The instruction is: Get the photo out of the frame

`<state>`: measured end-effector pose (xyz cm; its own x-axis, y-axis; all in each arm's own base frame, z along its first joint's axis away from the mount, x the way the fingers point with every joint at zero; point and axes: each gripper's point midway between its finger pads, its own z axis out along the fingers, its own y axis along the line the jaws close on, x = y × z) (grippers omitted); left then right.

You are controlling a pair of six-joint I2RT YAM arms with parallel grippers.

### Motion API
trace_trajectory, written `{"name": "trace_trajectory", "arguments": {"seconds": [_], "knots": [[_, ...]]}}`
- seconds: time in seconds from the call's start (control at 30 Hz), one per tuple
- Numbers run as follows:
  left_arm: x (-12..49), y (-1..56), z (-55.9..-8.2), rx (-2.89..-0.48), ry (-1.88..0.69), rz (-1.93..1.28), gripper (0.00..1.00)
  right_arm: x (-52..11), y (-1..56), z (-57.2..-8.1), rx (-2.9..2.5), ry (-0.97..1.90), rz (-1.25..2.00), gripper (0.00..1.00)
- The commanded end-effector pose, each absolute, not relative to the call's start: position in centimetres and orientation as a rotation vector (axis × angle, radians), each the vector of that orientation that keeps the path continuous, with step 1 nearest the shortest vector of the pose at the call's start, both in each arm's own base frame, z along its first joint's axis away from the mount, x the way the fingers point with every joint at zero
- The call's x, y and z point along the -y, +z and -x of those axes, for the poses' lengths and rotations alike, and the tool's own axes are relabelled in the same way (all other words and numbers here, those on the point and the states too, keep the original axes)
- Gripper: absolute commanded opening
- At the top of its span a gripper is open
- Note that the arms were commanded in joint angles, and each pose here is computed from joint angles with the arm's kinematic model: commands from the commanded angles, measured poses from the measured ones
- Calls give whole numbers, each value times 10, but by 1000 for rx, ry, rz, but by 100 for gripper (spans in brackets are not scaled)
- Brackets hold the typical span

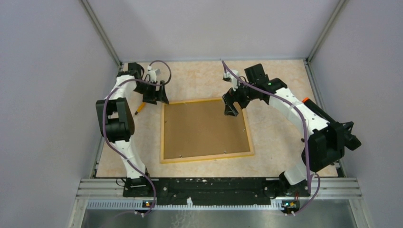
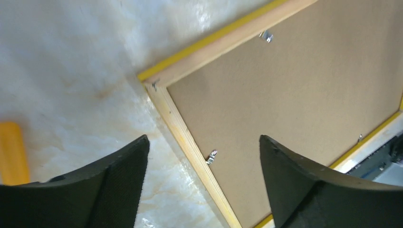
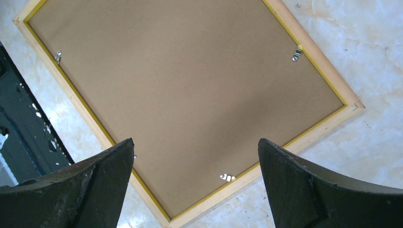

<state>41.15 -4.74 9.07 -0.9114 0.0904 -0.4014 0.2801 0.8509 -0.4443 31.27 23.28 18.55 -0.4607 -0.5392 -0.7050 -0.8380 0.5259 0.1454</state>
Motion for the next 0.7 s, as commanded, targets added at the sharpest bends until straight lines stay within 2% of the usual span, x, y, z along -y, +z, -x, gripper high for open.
{"name": "trace_trajectory", "arguments": {"seconds": [0.0, 0.07, 0.17, 0.4, 0.67], "knots": [[36, 140, -422, -2542, -490, -397, 99, -240, 195, -324, -2125, 678, 1096, 99], [16, 156, -429, -2489, -318, -410, 99, -240, 197, -326, -2117, 667, 1098, 99], [-8, 172, -430, -2423, -215, -508, 99, -238, 200, -329, -2109, 642, 1096, 99], [-54, 134, -414, -2628, -66, -744, 99, -232, 210, -344, -2111, 619, 1064, 99], [-77, 96, -425, -2801, 108, -912, 82, -228, 206, -340, -2138, 635, 1036, 99]]}}
